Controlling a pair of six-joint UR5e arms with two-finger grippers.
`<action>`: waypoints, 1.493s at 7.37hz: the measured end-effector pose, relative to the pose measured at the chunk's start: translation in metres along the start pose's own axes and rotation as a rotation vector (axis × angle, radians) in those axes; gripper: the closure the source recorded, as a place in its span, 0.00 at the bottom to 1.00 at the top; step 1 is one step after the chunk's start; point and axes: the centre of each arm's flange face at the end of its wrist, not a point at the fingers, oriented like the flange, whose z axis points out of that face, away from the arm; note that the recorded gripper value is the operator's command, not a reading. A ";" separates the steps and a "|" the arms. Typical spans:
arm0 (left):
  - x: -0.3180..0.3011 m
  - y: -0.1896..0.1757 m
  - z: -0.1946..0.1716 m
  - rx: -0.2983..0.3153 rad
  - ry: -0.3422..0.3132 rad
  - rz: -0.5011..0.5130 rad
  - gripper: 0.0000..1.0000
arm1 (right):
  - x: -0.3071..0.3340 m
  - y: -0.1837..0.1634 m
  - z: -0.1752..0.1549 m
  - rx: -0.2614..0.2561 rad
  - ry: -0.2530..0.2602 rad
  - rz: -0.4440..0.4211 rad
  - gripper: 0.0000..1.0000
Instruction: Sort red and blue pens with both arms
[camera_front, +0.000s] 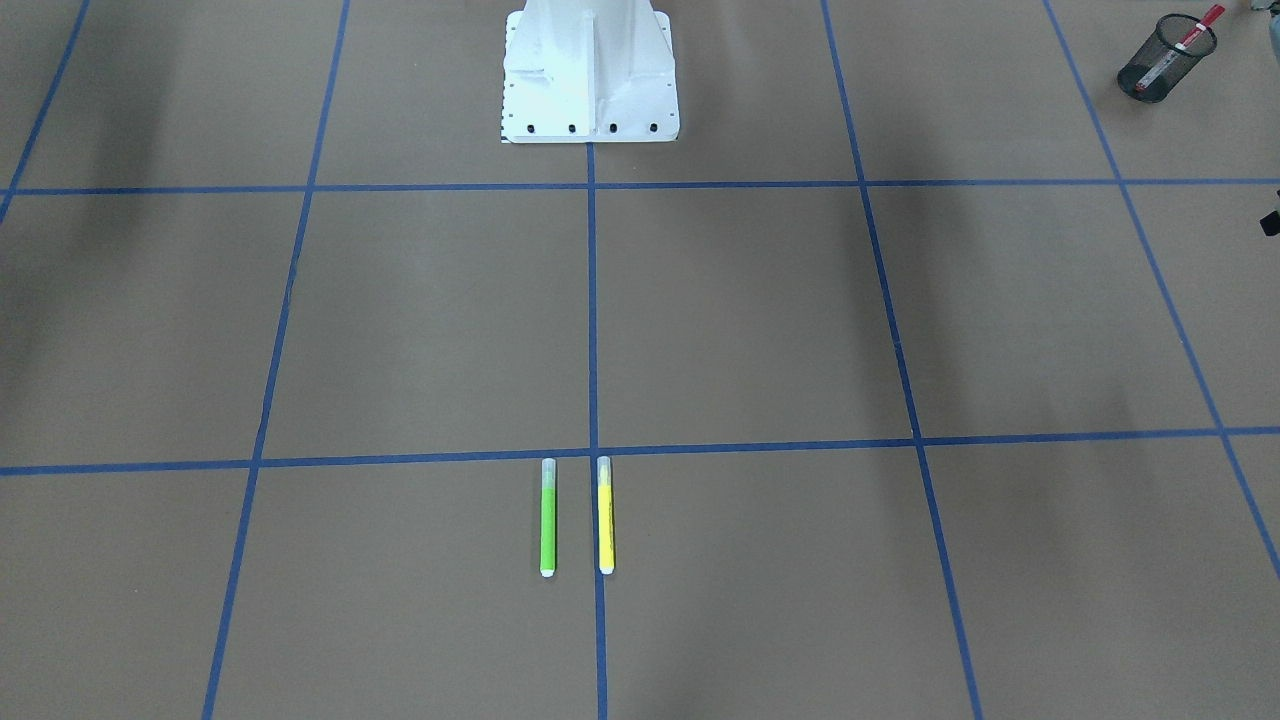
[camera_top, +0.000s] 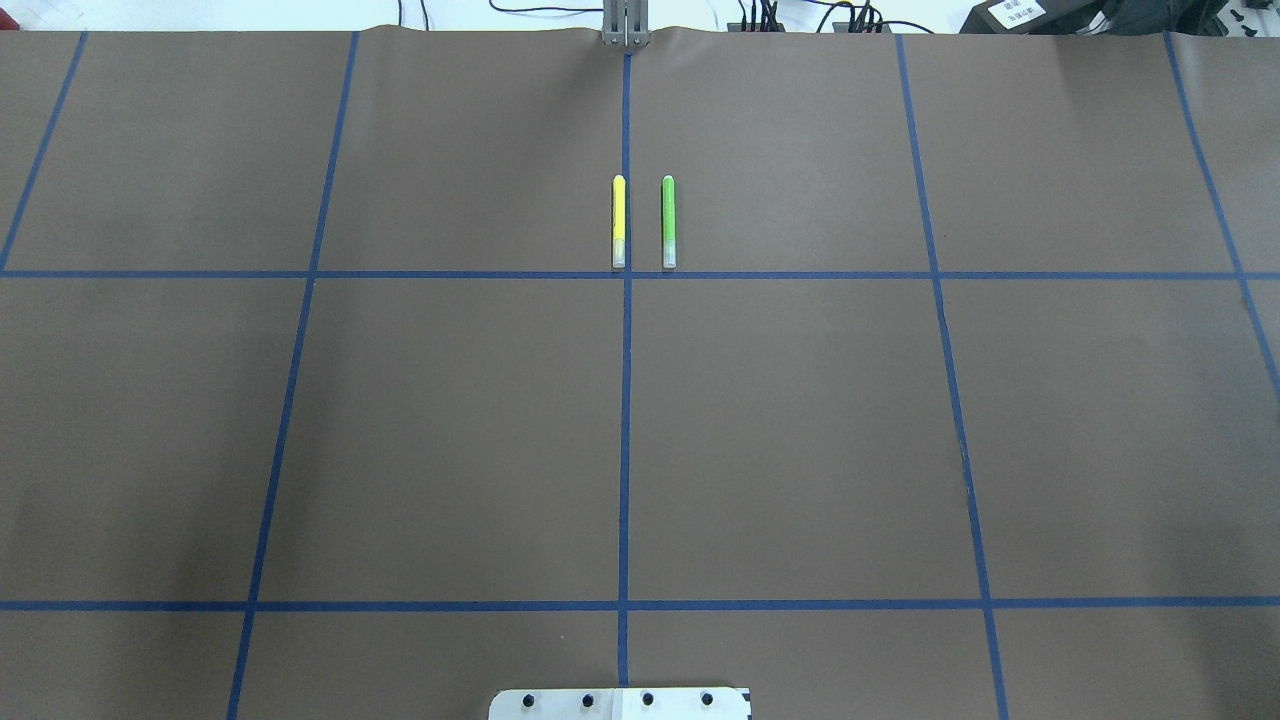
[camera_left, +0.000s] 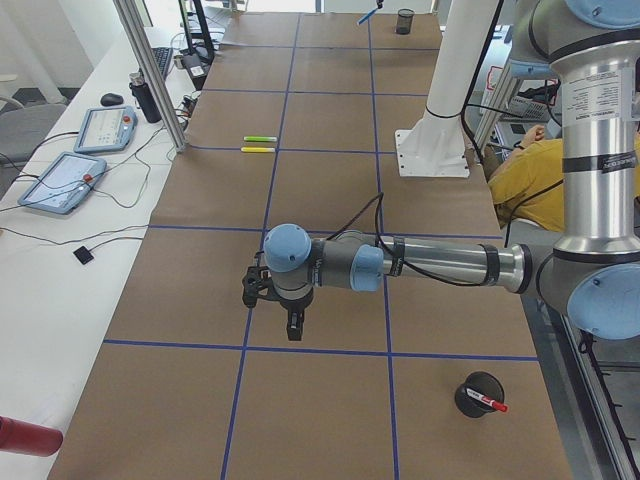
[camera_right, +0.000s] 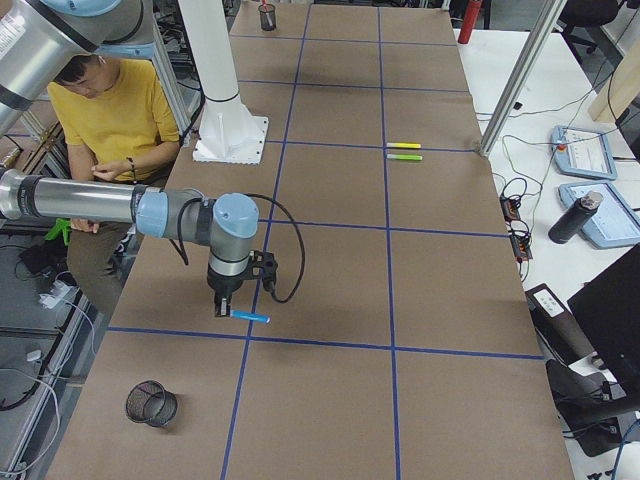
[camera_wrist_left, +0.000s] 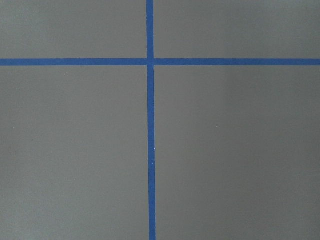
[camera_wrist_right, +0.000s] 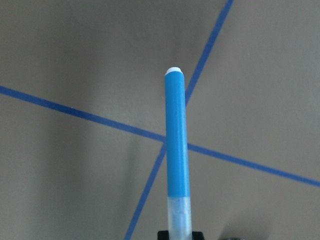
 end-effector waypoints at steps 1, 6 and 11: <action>0.001 -0.001 -0.001 0.008 0.001 0.010 0.00 | 0.022 0.032 0.011 -0.040 -0.068 0.134 1.00; 0.016 -0.003 -0.013 0.045 0.005 0.052 0.00 | 0.106 0.131 0.057 -0.114 -0.331 0.519 1.00; 0.024 -0.007 -0.019 0.058 0.006 0.069 0.00 | 0.131 0.155 0.074 -0.121 -0.456 0.692 1.00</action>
